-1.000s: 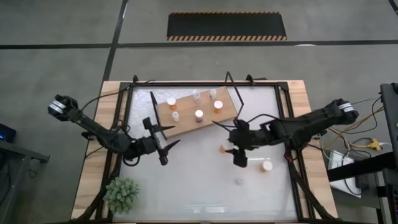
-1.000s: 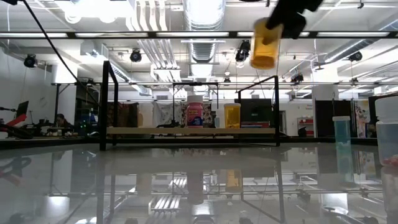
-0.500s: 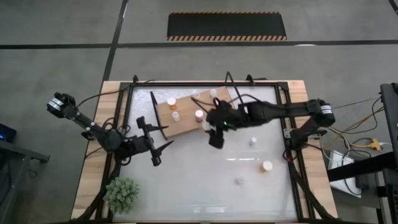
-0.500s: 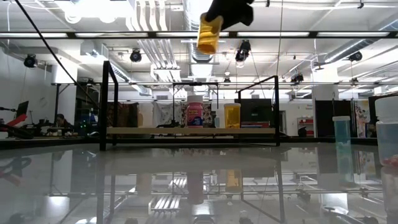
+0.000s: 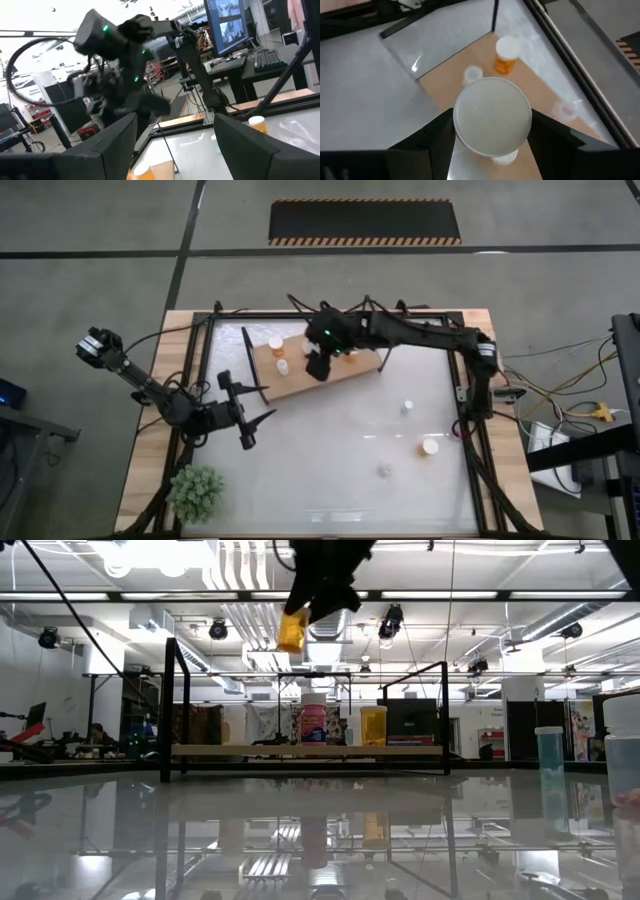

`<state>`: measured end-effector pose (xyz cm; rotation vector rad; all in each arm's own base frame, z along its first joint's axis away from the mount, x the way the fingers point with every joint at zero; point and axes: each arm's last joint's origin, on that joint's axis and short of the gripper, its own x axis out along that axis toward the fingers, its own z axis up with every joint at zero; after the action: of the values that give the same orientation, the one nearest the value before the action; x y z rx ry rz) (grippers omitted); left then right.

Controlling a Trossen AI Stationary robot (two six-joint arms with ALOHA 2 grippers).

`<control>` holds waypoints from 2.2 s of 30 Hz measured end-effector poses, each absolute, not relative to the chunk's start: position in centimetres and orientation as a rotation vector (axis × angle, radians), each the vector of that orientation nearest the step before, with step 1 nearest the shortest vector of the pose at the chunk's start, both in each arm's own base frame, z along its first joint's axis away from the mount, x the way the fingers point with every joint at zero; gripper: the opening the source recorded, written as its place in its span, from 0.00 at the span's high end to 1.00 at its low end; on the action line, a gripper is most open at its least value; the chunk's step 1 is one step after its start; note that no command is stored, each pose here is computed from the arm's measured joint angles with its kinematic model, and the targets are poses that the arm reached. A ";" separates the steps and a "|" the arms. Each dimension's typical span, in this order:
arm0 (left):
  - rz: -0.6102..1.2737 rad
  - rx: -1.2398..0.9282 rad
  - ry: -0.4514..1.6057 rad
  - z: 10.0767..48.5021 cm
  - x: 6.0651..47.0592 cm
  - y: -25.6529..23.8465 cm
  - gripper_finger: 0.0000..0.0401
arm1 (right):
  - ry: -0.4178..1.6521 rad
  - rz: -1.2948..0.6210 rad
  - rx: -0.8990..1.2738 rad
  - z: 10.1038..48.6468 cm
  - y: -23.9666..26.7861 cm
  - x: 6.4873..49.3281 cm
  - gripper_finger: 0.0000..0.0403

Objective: Pick and place medicine bottles onto shelf by color
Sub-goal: Put the left orange pill bottle on the shelf

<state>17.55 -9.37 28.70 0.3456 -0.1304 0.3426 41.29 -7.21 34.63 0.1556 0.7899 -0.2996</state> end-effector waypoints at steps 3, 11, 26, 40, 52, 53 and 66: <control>0.345 0.341 -0.139 28.9 17.3 -9.2 0.38 | 0.792 -0.290 0.149 34.1 -8.6 42.7 0.47; 0.373 0.268 -0.227 31.2 15.4 -7.9 0.38 | 0.828 -0.321 0.133 31.3 -11.6 45.6 0.47; 0.364 0.213 -0.246 30.2 14.1 -7.1 0.38 | 0.908 -0.377 0.197 26.4 -14.1 47.8 0.47; 0.355 0.210 -0.248 30.1 14.1 -7.1 0.38 | 0.873 -0.413 0.245 26.1 -14.3 48.2 0.47; 0.356 0.214 -0.248 30.2 14.1 -7.1 0.38 | 0.911 -0.464 0.256 23.9 -15.0 47.8 0.47; 0.356 0.214 -0.248 30.2 14.1 -7.1 0.38 | 0.910 -0.469 0.253 23.7 -15.0 47.8 0.47; 0.356 0.215 -0.249 30.2 14.0 -7.1 0.38 | 0.870 -0.485 0.259 23.3 -16.0 47.9 0.47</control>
<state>14.04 -7.09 30.18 0.2146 -0.2492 0.3555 47.86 -15.99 23.28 0.2589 0.8700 -0.4852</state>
